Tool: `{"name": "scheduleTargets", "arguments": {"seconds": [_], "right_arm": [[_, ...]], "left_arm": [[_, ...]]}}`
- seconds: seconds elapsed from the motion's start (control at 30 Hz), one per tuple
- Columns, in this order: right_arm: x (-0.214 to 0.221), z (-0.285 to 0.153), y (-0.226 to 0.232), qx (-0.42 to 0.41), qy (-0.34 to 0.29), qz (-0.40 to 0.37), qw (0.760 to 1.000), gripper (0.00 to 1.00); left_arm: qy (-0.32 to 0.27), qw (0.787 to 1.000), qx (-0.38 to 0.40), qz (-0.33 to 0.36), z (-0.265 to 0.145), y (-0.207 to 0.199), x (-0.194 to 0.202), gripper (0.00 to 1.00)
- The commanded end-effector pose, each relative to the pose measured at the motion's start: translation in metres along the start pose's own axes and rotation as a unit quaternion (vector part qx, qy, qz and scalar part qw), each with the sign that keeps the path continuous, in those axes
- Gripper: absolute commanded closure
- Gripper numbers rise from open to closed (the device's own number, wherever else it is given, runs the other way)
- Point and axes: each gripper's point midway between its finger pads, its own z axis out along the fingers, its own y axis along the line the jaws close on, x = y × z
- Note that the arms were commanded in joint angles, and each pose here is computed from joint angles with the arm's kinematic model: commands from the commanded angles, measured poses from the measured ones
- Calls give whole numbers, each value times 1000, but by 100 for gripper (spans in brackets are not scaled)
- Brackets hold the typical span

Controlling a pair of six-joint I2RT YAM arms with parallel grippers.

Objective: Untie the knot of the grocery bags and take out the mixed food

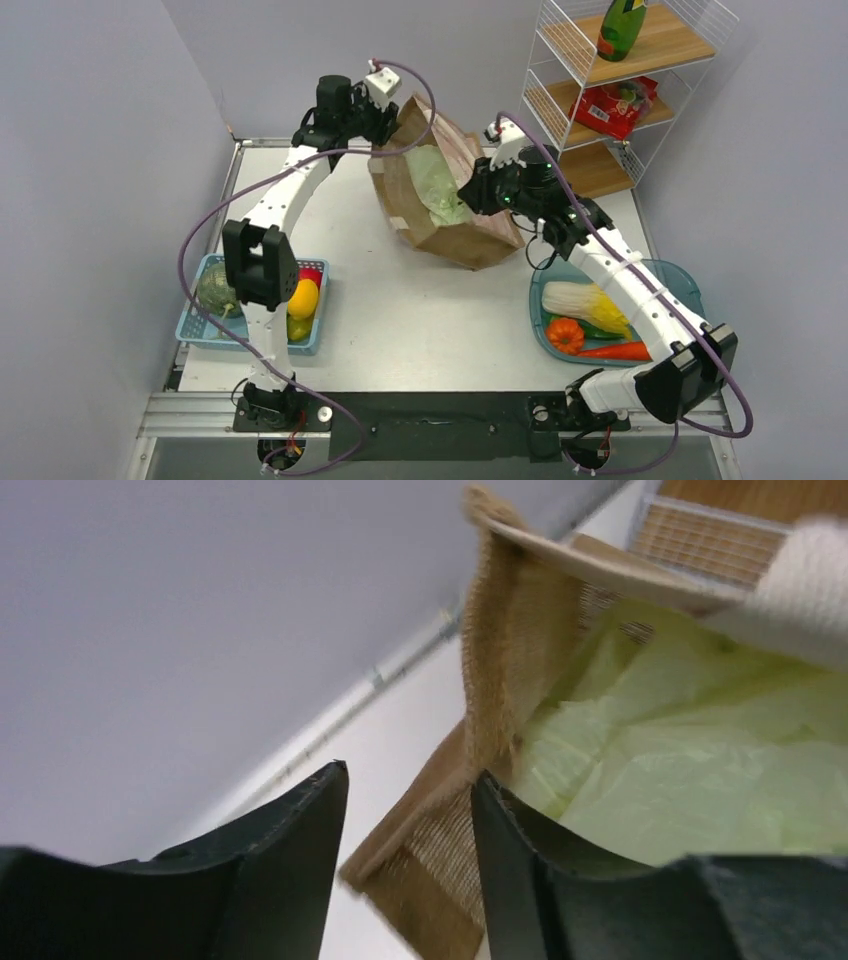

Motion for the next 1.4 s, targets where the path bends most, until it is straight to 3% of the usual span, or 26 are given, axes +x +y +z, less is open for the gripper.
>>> {"name": "scheduleTargets", "arguments": {"seconds": [0.0,0.03,0.07,0.13,0.17,0.2,0.23,0.27,0.3,0.33,0.4,0.5,0.63,0.83,1.0,1.1,1.27,1.33,1.37], "right_arm": [[-20,38,52,-74,-40,158,984,79],[-22,43,52,-76,-38,172,981,82],[-33,50,49,-79,-54,192,977,94],[-51,54,37,-72,-79,199,974,100],[-67,51,32,-69,-96,193,974,100],[-66,55,25,-59,-91,185,977,100],[-77,53,20,-52,-101,180,977,100],[-73,55,13,-38,-95,174,979,100],[-76,54,6,-29,-98,170,980,100],[-70,54,-1,-11,-89,161,983,100],[-59,52,-15,10,-73,146,987,100],[-25,48,-38,47,-35,88,994,100],[20,50,-55,69,16,6,997,82],[8,68,-58,66,11,-31,997,74],[21,90,-66,69,40,-69,994,75],[45,98,-76,70,75,-91,991,77],[77,100,-87,68,117,-100,986,79],[86,98,-88,65,128,-105,984,80],[90,98,-88,64,133,-106,983,80]], "left_arm": [[-135,991,10,-5,15,36,-100,45],[-123,992,10,-17,28,45,-86,41],[-136,990,12,-21,18,50,-103,40],[-132,990,24,-39,13,56,-97,44],[-121,991,29,-49,8,57,-87,48],[-142,989,31,-40,-10,56,-104,49],[-114,991,38,-55,-3,51,-74,50],[-131,990,29,-38,-22,51,-90,48],[-101,993,22,-54,-19,50,-64,44],[-97,993,19,-72,-33,47,-67,42],[-59,988,36,-137,-45,41,-35,31],[-11,971,65,-230,-51,25,7,27],[17,952,77,-296,-40,21,32,25],[67,904,94,-412,-4,26,91,24],[102,867,143,-467,11,-10,128,20],[117,863,156,-466,24,-25,148,20],[69,838,244,-483,42,-45,122,19],[32,832,279,-478,41,-50,95,31],[16,832,289,-473,38,-50,79,47]]}}
